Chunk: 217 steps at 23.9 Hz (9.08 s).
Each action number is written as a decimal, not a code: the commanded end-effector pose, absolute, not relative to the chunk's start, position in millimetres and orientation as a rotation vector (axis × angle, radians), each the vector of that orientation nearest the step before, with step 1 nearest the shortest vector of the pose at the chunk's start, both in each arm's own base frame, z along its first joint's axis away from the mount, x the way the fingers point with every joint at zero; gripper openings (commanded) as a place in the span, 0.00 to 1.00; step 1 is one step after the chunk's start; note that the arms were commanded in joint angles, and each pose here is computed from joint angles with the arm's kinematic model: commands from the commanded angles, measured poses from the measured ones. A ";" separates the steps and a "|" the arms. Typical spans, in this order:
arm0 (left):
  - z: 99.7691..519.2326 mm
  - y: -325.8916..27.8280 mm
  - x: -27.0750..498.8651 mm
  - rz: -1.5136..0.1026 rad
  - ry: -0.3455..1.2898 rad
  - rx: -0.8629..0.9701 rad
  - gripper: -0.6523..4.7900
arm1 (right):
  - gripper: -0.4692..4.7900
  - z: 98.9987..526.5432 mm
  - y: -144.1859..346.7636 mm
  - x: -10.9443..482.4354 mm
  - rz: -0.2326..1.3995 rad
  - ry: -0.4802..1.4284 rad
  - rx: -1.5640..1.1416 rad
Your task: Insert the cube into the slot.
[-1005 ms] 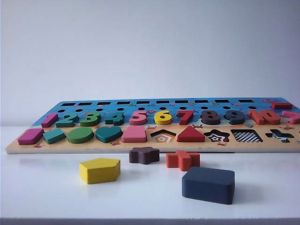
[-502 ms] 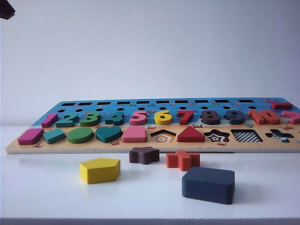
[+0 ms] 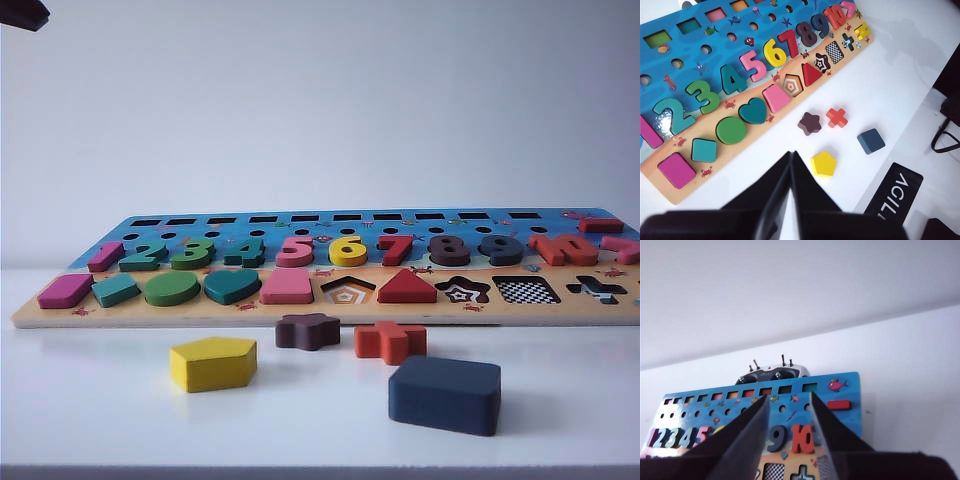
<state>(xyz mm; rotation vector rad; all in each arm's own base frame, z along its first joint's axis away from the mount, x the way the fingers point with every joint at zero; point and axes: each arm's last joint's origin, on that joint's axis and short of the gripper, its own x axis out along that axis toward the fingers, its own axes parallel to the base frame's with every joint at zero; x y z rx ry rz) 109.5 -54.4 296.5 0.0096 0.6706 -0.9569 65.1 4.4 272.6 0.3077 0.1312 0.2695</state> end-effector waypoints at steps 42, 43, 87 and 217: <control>300.0 -54.8 110.3 -0.964 0.638 0.011 0.14 | 0.71 281.0 186.4 107.6 0.947 1.204 -0.354; 300.0 -54.8 110.3 -0.964 0.638 0.011 0.14 | 0.71 278.5 187.7 108.4 0.943 1.219 -0.361; 300.1 -54.8 110.4 -0.964 0.637 0.012 0.14 | 0.83 217.5 228.0 133.7 0.968 1.321 -0.621; 300.4 -54.9 110.6 -0.964 0.633 0.012 0.14 | 0.14 253.4 153.5 193.1 0.061 1.097 0.076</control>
